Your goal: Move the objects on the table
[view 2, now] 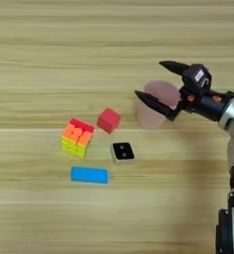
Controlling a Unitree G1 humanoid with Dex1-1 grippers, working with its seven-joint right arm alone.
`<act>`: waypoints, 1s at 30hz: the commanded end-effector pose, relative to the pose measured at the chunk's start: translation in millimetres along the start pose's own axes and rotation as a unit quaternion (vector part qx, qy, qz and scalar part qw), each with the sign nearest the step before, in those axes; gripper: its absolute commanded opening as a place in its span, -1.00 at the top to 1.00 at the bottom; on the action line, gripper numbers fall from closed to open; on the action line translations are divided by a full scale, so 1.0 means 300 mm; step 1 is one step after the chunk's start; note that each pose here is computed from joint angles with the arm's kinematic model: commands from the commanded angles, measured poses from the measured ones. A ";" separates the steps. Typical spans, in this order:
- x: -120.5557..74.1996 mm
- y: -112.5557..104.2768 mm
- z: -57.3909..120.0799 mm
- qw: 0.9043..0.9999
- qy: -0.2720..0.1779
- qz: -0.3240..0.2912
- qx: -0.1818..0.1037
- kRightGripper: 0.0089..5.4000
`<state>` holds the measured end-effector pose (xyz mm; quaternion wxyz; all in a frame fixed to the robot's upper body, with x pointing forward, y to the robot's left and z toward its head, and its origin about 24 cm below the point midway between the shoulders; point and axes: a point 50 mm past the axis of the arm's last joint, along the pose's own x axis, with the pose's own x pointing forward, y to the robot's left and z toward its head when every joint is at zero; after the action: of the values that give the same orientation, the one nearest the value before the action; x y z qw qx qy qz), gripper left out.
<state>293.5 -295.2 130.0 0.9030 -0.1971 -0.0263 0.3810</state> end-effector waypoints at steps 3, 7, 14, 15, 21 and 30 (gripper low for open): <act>0.028 0.033 0.120 0.998 -0.041 0.028 -0.046 -0.99; 0.047 0.085 0.116 0.997 -0.034 0.058 -0.036 -0.99; 0.074 0.175 0.112 0.995 -0.023 0.097 -0.018 -0.99; 0.078 0.187 0.112 0.994 -0.022 0.103 -0.016 -0.99; 0.111 0.250 0.083 0.991 0.000 0.131 0.007 -0.99; 0.165 0.297 0.043 0.989 0.025 0.145 0.022 -0.99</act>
<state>254.0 -202.4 81.1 0.8390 -0.1522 0.0742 0.5171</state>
